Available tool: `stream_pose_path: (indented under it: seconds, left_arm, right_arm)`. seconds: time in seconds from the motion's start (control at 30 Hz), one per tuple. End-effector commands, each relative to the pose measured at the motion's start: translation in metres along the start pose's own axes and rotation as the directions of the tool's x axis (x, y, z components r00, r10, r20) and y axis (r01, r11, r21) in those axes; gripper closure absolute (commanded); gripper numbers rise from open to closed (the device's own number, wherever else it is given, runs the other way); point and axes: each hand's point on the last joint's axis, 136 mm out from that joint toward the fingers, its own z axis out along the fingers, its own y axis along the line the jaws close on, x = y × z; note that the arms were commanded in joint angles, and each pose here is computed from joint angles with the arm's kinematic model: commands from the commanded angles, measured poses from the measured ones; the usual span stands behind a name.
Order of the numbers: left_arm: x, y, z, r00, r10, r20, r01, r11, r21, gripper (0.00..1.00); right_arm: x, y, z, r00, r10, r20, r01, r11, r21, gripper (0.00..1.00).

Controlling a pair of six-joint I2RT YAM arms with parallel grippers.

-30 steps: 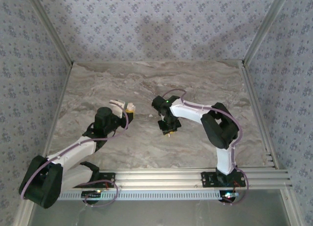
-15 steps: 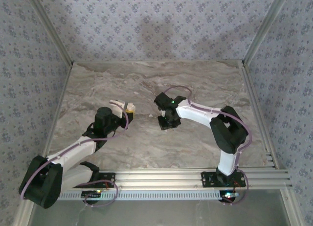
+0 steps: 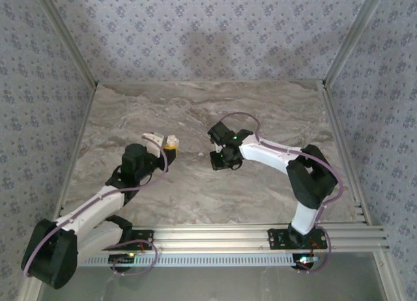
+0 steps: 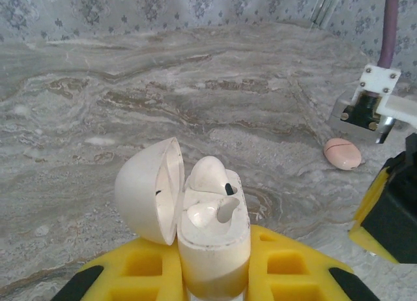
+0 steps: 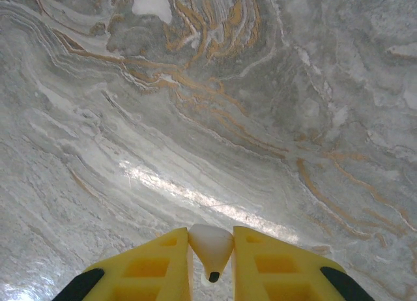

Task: Insert the wireless bluetooth earbuds into the charging case

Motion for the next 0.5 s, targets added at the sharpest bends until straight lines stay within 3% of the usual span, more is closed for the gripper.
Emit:
stream_pose_path:
  seconds: [0.0,0.47]
  left_arm:
    - [-0.004,-0.007,-0.012,0.999,0.009,0.039,-0.009,1.0,0.019,0.92]
    - [-0.001,-0.009,-0.059,0.993,0.017,0.121,-0.017,1.0,-0.006,0.92]
  right_arm:
    - [-0.002,0.002,-0.008,0.999,0.026,0.045,-0.025,0.999,-0.036,0.8]
    - [-0.025,0.024,-0.034,0.983,-0.01,0.185,0.035,0.991,-0.129,0.8]
